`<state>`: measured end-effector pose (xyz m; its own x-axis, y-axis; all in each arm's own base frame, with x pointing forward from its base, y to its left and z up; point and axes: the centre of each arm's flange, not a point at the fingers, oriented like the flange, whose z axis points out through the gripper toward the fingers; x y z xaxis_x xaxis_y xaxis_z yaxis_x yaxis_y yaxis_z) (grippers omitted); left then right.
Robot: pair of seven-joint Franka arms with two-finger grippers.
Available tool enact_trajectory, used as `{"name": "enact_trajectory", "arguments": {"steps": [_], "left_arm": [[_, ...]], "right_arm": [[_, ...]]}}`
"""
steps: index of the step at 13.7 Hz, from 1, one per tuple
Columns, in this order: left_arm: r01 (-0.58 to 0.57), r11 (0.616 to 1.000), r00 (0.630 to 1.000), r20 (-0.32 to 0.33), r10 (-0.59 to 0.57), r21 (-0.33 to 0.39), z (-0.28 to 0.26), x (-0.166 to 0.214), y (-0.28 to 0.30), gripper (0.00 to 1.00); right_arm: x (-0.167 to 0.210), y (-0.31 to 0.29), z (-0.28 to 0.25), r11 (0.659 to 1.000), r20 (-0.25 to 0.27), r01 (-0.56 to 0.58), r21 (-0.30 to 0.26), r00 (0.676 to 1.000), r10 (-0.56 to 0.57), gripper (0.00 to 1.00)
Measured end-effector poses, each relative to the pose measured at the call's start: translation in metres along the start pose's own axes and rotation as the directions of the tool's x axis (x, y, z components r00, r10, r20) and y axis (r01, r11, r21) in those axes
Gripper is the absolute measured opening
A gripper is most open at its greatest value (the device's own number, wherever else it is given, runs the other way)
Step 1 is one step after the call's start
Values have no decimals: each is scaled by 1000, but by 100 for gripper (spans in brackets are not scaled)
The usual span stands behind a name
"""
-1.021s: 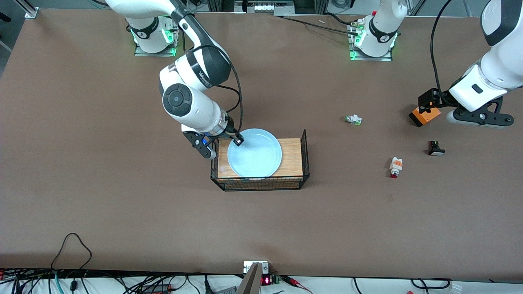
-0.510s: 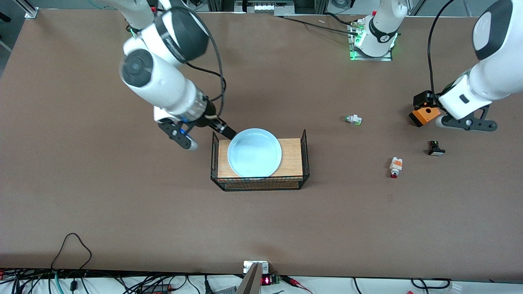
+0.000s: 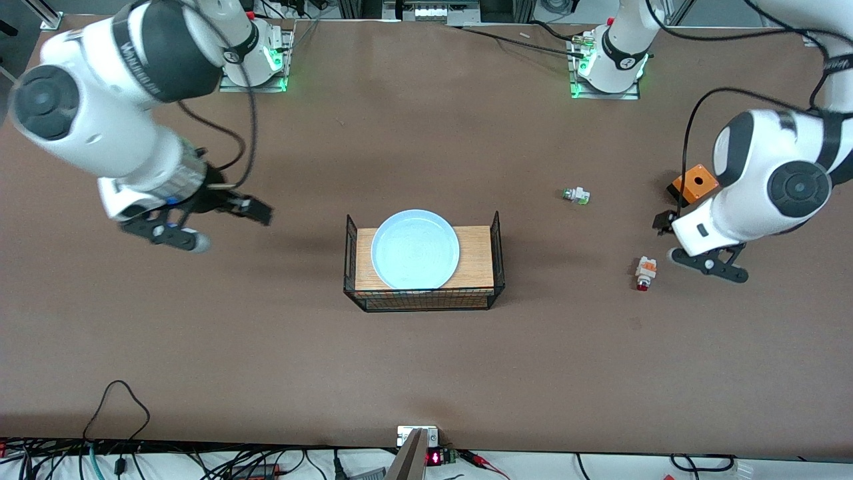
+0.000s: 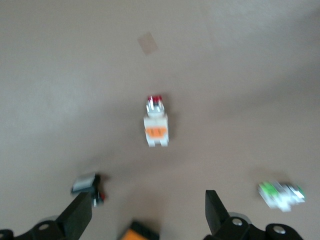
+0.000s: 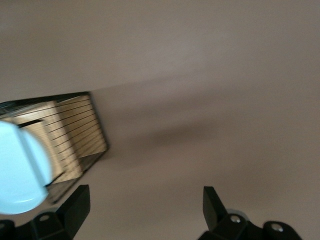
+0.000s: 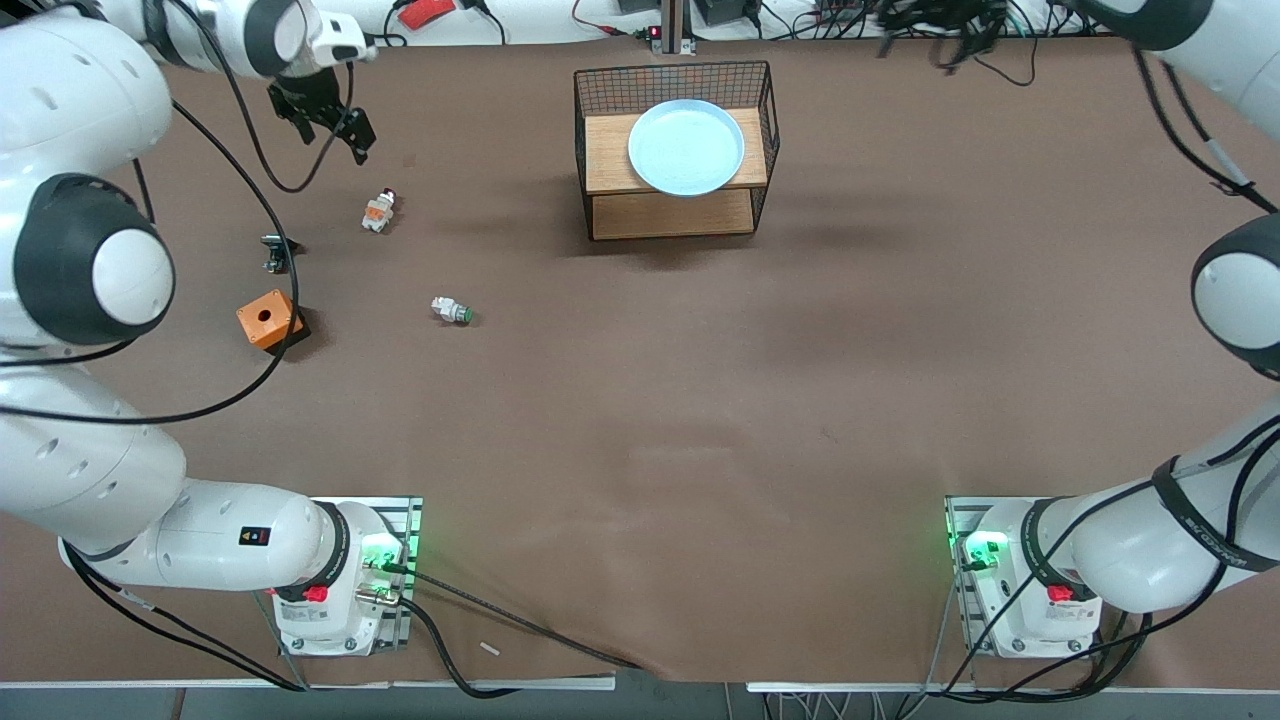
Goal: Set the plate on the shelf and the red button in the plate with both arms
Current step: 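Withdraw the right gripper while the left gripper grasps the red button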
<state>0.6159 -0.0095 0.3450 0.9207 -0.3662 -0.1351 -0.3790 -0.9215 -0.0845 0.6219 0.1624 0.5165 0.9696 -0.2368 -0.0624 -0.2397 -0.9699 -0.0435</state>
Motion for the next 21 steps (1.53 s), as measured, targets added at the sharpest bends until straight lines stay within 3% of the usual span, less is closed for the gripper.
{"name": "enact_trajectory", "arguments": {"steps": [4,8,11,14,16,21], "left_arm": [[-28,999,990,-139,31,23,85,-3,8,100],[-7,1000,983,-185,10,20,147,-16,-2,100],[-14,1000,983,-185,16,13,168,-19,4,96],[-27,1000,982,-187,28,7,173,-15,12,61],[-28,1000,981,-193,29,9,171,-14,12,41],[-52,998,970,-238,56,21,118,5,22,41]], "right_arm": [[33,79,0,992,9,120,-38,993,-120,100],[41,120,-10,964,21,236,-124,972,-235,100],[33,125,-26,960,14,241,-140,970,-242,100],[39,156,-31,974,16,184,-133,983,-183,100],[39,179,-31,984,46,142,-107,989,-138,100],[8,193,-24,987,31,143,-78,990,-141,100]]}}
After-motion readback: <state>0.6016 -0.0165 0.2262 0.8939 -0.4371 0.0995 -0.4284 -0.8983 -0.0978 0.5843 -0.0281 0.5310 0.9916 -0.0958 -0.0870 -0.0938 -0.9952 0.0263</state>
